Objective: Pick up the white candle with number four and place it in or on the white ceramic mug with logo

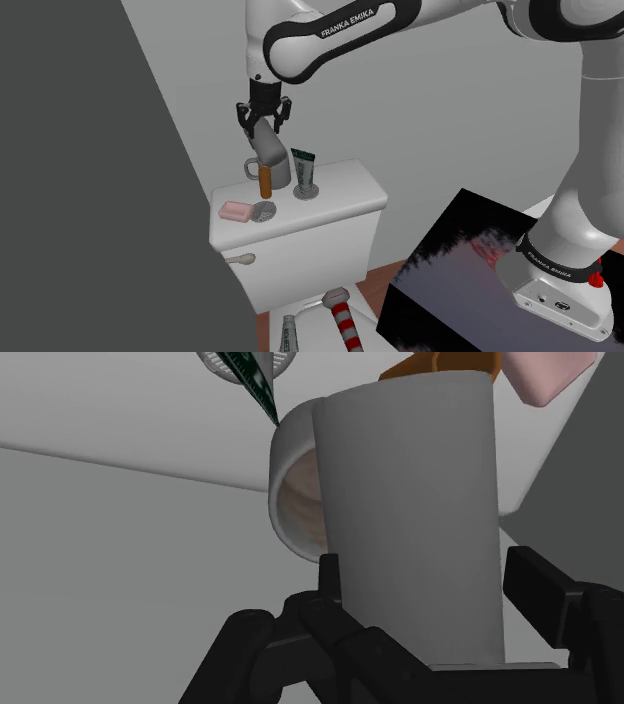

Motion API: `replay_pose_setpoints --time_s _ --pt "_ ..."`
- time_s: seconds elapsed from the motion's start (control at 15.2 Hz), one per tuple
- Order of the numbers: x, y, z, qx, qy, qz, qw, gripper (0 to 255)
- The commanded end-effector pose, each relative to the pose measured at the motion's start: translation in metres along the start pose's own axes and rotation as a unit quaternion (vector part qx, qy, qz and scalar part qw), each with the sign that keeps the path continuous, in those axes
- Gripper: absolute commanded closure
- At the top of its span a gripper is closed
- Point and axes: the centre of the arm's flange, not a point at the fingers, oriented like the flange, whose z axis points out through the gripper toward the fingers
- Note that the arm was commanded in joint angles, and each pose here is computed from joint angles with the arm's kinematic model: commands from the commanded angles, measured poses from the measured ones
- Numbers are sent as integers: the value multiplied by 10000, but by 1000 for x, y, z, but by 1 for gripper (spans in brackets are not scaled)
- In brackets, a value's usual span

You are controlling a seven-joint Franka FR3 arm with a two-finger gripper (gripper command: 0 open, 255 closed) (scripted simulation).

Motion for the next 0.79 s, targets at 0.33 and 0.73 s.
replay_pose_setpoints --time_s 0.33,0.73 --pt "0 0 3 4 6 0 10000 255" --pt "0 0 3 4 6 0 10000 0"
